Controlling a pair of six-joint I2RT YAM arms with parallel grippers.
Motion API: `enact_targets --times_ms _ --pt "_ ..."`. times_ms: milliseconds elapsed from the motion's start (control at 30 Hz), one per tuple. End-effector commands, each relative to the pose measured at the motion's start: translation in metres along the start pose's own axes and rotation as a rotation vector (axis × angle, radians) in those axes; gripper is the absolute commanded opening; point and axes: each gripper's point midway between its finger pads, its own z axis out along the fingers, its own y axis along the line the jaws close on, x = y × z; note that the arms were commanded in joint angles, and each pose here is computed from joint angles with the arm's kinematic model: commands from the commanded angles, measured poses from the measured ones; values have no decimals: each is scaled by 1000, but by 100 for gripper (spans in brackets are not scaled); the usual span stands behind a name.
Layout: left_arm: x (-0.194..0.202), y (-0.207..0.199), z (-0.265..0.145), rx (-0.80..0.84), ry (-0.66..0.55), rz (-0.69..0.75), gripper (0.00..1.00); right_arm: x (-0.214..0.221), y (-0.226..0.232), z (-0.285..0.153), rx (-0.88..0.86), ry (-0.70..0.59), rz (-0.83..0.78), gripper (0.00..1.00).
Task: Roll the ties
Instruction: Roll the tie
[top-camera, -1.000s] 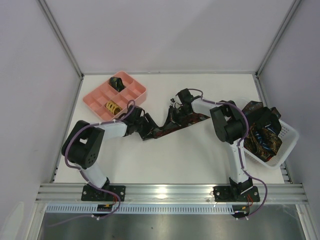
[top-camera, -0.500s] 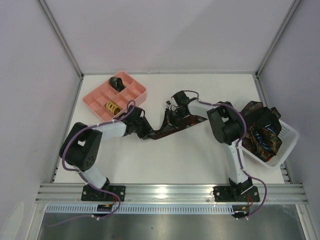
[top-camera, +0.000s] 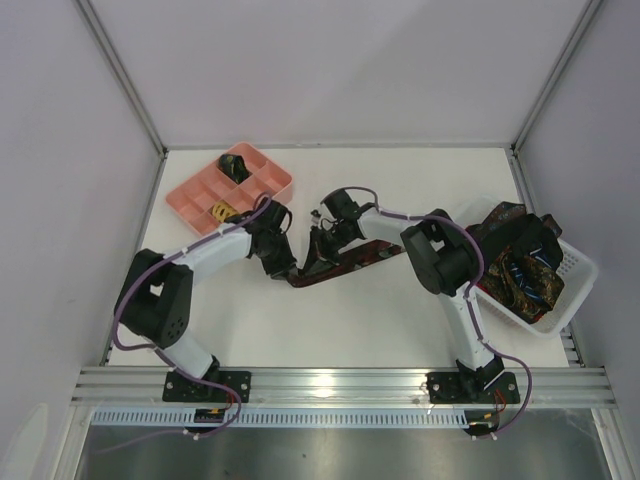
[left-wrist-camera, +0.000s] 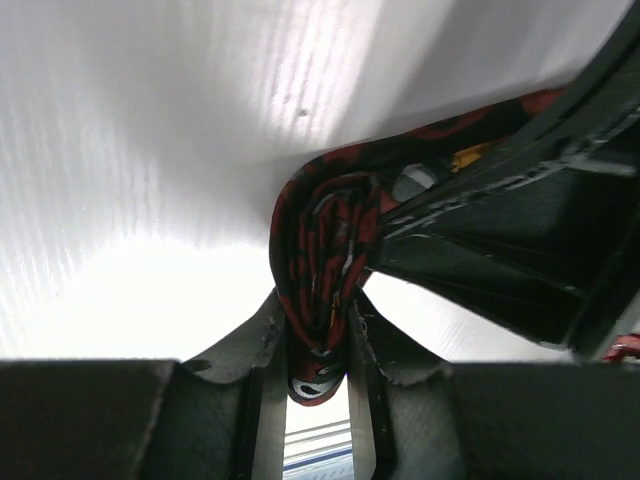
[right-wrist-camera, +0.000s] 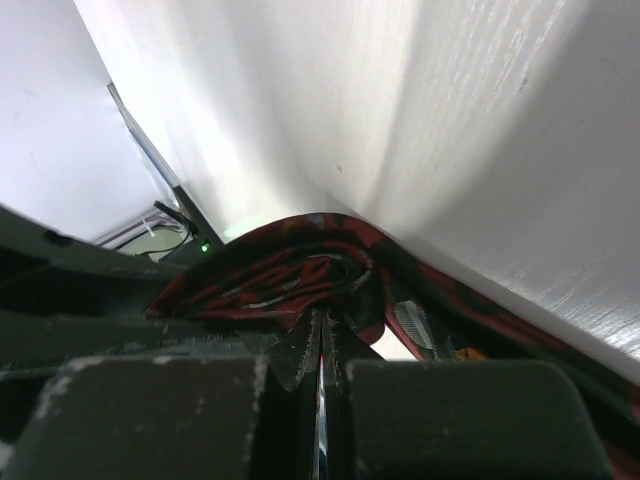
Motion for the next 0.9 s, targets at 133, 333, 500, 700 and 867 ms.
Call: enact_targets --times_ms 133,333,500,700,867 --pt "-16 -60 -3 42 -35 138 19 2 -4 5 35 -1 9 0" --pt "-9 -66 17 -11 10 157 21 4 -12 0 41 -11 28 0" --pt "-19 -69 2 -41 -58 165 14 -1 -20 -13 51 -40 42 0" --pt "-19 -59 -4 -82 -60 191 5 -4 -23 -22 60 -51 34 0" --pt "-17 -54 -7 -87 -67 180 0 -5 -21 -27 75 -68 21 0"
